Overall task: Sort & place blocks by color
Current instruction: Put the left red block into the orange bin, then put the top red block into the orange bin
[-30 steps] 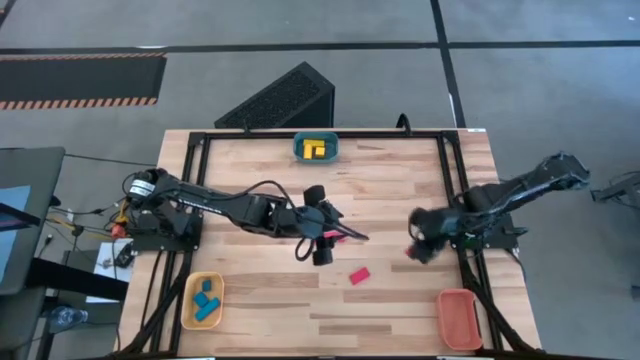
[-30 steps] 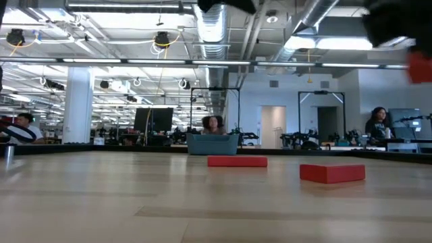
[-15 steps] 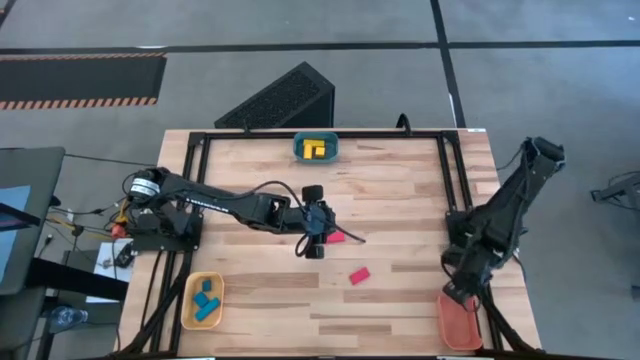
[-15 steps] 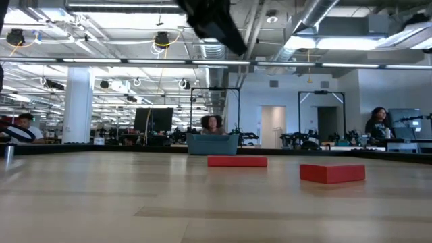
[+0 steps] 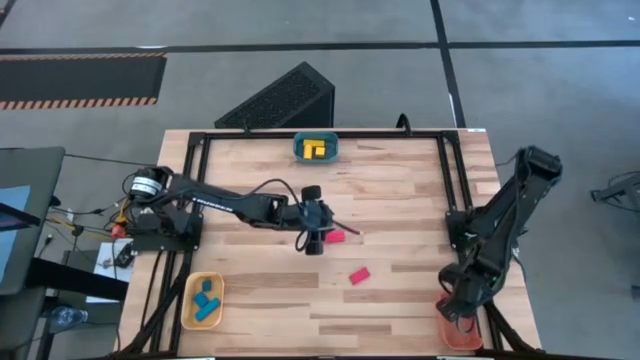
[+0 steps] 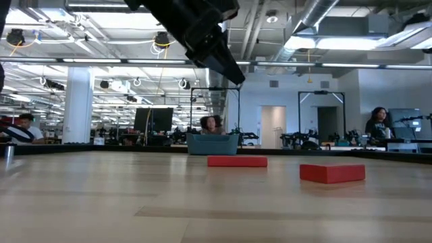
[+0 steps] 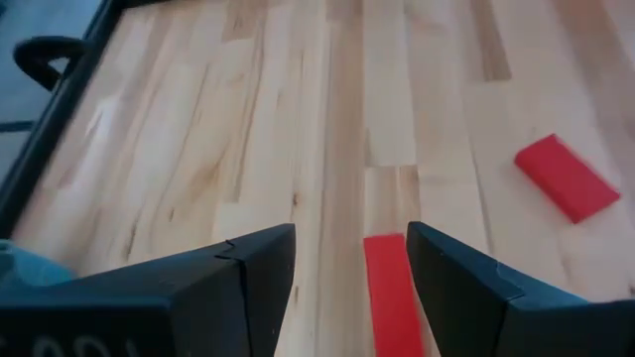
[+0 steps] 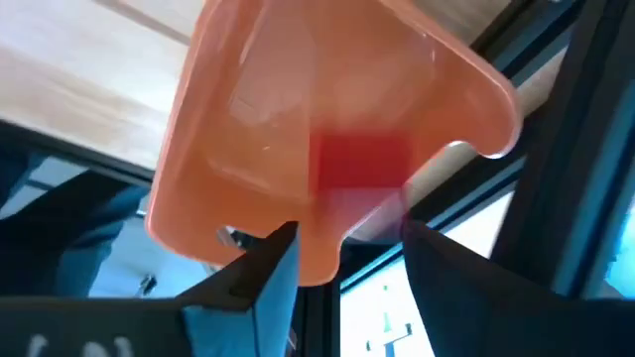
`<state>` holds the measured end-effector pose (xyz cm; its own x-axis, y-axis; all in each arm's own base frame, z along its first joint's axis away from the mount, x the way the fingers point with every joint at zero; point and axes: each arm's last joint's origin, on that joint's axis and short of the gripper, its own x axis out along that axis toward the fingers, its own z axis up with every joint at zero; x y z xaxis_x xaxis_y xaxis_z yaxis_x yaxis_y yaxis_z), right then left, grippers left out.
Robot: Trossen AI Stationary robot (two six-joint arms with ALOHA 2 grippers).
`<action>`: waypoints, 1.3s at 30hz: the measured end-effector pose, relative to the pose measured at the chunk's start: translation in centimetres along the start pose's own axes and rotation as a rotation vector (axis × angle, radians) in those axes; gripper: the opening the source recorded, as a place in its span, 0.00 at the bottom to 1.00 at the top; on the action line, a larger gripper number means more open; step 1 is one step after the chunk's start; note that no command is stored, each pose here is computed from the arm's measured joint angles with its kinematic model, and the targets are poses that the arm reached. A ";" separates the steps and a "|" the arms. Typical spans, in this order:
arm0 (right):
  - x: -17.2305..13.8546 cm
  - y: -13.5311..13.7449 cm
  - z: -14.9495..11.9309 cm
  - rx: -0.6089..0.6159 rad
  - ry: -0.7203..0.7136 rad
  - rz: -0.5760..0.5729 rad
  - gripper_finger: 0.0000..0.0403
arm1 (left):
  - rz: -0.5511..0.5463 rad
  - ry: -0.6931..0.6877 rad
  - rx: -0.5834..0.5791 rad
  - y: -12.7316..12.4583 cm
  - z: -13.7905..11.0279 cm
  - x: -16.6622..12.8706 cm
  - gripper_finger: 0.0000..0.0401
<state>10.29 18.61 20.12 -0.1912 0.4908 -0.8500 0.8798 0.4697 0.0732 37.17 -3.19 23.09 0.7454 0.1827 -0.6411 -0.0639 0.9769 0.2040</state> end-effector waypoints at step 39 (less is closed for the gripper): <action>-13.9 5.7 4.3 -0.291 -0.912 0.402 0.57 | -0.124 0.004 -0.274 -0.5 -10.0 8.6 0.46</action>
<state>19.83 11.30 30.15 0.6017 -0.0348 -0.7980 0.6438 0.6125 0.4587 36.93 -1.00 10.07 0.7559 0.0598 -0.6520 -0.1494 0.9853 -0.0828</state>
